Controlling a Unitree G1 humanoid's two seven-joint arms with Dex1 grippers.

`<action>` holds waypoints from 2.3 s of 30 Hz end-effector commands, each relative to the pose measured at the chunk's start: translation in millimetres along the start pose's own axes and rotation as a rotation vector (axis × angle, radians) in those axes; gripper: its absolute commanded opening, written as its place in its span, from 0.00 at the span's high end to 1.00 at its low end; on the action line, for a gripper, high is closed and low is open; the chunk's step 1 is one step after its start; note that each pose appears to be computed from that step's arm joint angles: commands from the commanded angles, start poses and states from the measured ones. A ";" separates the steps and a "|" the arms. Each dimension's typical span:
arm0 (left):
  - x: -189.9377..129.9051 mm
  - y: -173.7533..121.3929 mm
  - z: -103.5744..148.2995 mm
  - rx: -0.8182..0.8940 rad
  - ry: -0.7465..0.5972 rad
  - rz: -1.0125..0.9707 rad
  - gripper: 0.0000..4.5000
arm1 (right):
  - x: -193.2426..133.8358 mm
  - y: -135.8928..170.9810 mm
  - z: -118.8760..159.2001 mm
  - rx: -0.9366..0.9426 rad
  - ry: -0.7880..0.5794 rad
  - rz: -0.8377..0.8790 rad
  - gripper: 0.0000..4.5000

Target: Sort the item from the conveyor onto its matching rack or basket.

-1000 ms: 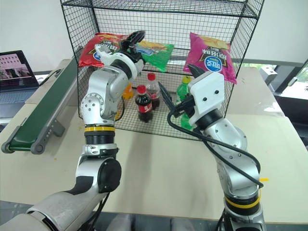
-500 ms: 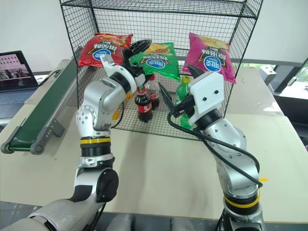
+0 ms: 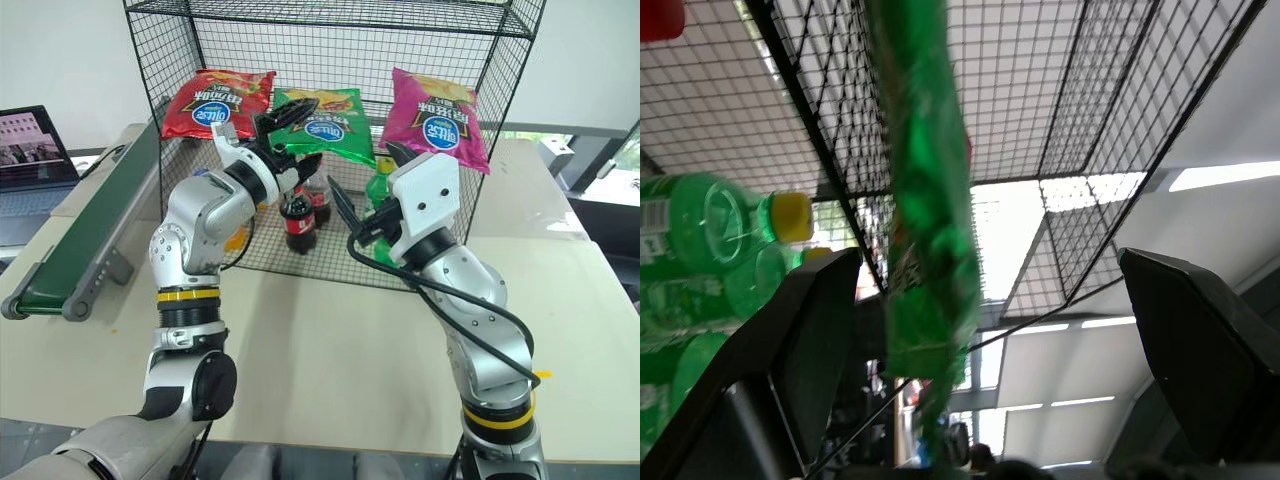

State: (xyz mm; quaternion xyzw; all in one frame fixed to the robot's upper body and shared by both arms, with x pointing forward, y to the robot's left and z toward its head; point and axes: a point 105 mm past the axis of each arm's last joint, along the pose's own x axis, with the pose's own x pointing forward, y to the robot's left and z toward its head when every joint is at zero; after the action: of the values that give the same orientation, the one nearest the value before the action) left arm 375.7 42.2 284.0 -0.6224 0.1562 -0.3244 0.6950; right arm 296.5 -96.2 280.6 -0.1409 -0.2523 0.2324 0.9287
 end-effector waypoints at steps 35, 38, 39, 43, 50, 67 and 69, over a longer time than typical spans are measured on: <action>-14.1 -40.1 5.9 0.156 -0.034 -0.137 0.52 | -3.2 1.9 19.5 -0.006 -0.078 -0.005 0.00; -23.3 -36.6 3.7 0.151 -0.013 -0.125 0.23 | -4.7 2.4 18.5 -0.002 -0.075 0.001 0.00; -27.3 -33.1 3.8 0.151 -0.010 -0.111 0.16 | -5.5 2.4 17.8 0.000 -0.073 0.002 0.00; -51.7 -16.1 2.3 0.207 0.014 -0.045 0.02 | -13.4 8.7 10.7 0.020 -0.052 0.026 0.00; -105.6 53.1 14.8 0.717 0.043 0.254 0.02 | -55.0 21.4 -43.5 0.113 0.159 0.011 0.00; -158.1 188.1 30.5 1.468 0.061 0.545 0.02 | -118.6 15.5 -140.5 0.124 0.505 -0.281 0.00; -154.6 183.7 33.3 1.420 0.039 0.513 0.02 | -117.3 10.2 -140.8 0.116 0.498 -0.295 0.00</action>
State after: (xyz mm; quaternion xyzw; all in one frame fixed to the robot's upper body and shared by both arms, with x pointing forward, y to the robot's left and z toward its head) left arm 323.3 167.4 67.1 0.0486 0.0891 -0.1823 0.9780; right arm 276.0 -162.1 96.6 -0.0987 0.0141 0.0781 0.9919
